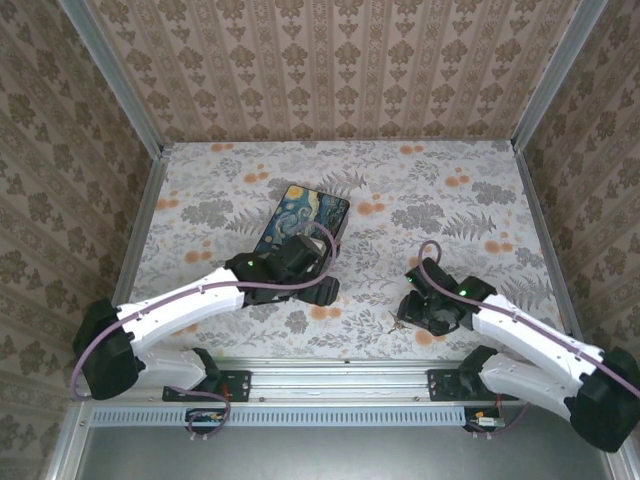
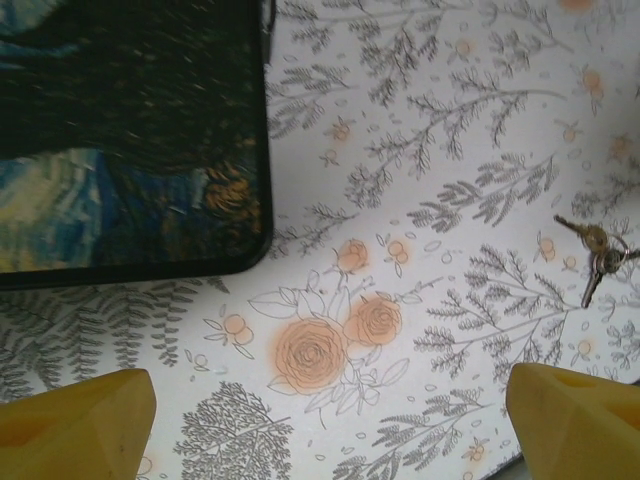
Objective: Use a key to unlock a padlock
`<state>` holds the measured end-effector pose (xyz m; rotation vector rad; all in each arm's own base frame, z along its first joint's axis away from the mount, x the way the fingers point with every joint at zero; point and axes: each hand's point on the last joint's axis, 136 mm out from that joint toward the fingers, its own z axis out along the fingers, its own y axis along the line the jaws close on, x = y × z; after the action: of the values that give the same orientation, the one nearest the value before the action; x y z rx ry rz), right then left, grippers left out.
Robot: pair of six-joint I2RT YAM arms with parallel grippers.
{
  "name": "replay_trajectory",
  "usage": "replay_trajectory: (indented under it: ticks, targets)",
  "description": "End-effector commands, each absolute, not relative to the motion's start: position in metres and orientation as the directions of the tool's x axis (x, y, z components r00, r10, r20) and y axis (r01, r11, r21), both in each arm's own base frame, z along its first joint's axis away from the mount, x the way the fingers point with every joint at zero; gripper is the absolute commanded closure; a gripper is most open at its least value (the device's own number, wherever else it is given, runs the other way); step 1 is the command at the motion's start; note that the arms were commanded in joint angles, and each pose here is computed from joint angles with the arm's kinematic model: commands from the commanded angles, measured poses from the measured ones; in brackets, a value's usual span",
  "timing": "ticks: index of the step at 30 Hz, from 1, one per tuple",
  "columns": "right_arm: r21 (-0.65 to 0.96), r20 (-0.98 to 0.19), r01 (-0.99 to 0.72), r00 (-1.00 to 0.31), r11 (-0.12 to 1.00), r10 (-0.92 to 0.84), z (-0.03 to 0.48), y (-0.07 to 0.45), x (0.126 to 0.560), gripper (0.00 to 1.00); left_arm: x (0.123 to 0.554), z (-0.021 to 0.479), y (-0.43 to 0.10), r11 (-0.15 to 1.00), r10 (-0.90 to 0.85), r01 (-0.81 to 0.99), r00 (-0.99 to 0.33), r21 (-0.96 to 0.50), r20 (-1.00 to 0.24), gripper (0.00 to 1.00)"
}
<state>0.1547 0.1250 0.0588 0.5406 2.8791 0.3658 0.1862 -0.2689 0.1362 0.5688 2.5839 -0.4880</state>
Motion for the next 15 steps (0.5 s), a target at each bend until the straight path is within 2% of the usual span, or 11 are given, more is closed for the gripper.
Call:
replay_trajectory:
  ticks: [1,5,11,13,15]
  targets:
    - [0.242,-0.146,0.355,-0.907,0.903,0.396,0.049,0.135,0.159,0.57,0.19,0.131,-0.259,0.866,0.286,0.439,-0.829,-0.241,-0.481,0.08]
    - [0.182,-0.158,0.295,-0.933,0.938,0.324,0.046,0.146,0.162,0.58,0.191,0.129,-0.257,0.866,0.281,0.435,-0.831,-0.245,-0.48,0.08]
    - [0.164,-0.135,0.315,-0.932,0.935,0.338,0.036,0.149,0.159,0.62,0.191,0.131,-0.254,0.866,0.278,0.435,-0.829,-0.247,-0.485,0.08]
    - [0.169,-0.125,0.332,-0.927,0.928,0.354,0.034,0.15,0.157,0.61,0.192,0.131,-0.253,0.867,0.277,0.434,-0.829,-0.246,-0.486,0.08]
    - [0.167,-0.112,0.358,-0.919,0.918,0.379,0.033,0.15,0.156,0.55,0.193,0.13,-0.253,0.867,0.279,0.434,-0.829,-0.244,-0.485,0.08]
